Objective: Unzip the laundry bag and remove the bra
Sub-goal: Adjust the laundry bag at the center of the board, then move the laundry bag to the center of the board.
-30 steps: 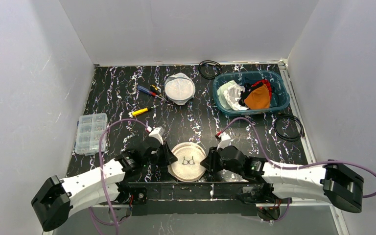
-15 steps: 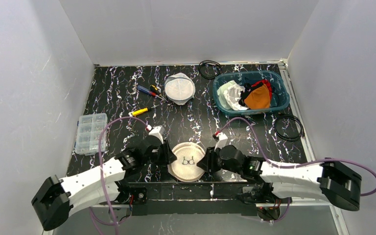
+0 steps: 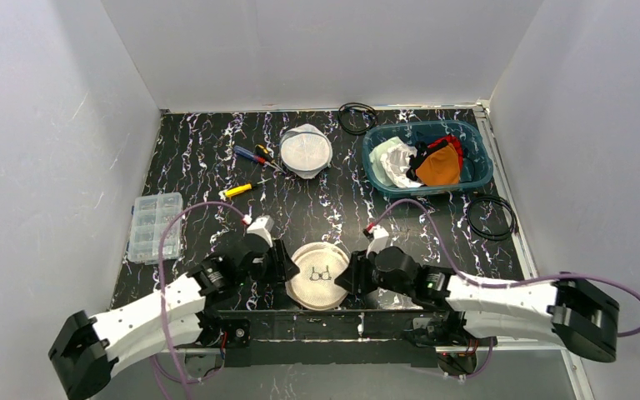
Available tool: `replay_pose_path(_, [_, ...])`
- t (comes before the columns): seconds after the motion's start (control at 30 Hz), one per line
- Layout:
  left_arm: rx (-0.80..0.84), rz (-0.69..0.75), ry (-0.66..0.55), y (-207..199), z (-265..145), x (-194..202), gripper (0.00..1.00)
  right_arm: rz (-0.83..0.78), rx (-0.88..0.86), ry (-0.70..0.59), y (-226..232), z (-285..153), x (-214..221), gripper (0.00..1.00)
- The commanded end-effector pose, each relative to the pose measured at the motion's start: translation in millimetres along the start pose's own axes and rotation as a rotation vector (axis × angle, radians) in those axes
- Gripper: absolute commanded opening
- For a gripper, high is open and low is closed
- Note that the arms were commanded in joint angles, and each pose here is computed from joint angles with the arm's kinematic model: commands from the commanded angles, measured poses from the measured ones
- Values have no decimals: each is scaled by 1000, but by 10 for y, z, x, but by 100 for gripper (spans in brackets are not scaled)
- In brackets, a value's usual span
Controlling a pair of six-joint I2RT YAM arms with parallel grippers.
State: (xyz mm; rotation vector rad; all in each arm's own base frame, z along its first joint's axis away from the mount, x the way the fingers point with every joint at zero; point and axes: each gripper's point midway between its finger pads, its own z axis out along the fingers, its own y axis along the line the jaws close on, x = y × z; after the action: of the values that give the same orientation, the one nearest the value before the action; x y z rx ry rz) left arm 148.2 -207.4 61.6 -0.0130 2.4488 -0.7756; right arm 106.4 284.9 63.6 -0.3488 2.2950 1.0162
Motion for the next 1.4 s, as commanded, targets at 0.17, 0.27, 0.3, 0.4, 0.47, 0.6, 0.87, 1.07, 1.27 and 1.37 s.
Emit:
replay_pose_path(0.17, [-153,90,-42,262,-369,-150,77,-31,4,-109,62,-430,-320,61])
replay_pose_path(0.27, [-186,173,38,280,-297,-92,82,-13,-15,-104,59,-462,-276,62])
replay_pose_path(0.3, [-188,197,72,264,-266,-68,83,-10,-19,-103,61,-468,-267,62])
replay_pose_path(0.4, [-204,251,160,210,-179,-36,83,-12,-44,-97,115,-491,-268,62])
replay_pose_path(0.47, [-221,268,178,214,-125,-48,82,-18,-54,-98,144,-501,-285,62])
replay_pose_path(0.6, [-237,254,172,248,0,-78,78,-25,-66,-98,175,-505,-295,62])
replay_pose_path(0.87, [-219,221,207,254,206,-19,70,-18,-85,-94,178,-497,-254,61])
replay_pose_path(1.07, [-203,208,233,251,274,34,50,-14,-88,-96,155,-512,-233,59])
replay_pose_path(1.27, [-203,182,243,282,302,87,36,-8,-84,-102,129,-534,-227,59])
replay_pose_path(1.37, [-203,175,242,291,302,102,29,-5,-83,-105,126,-542,-232,58])
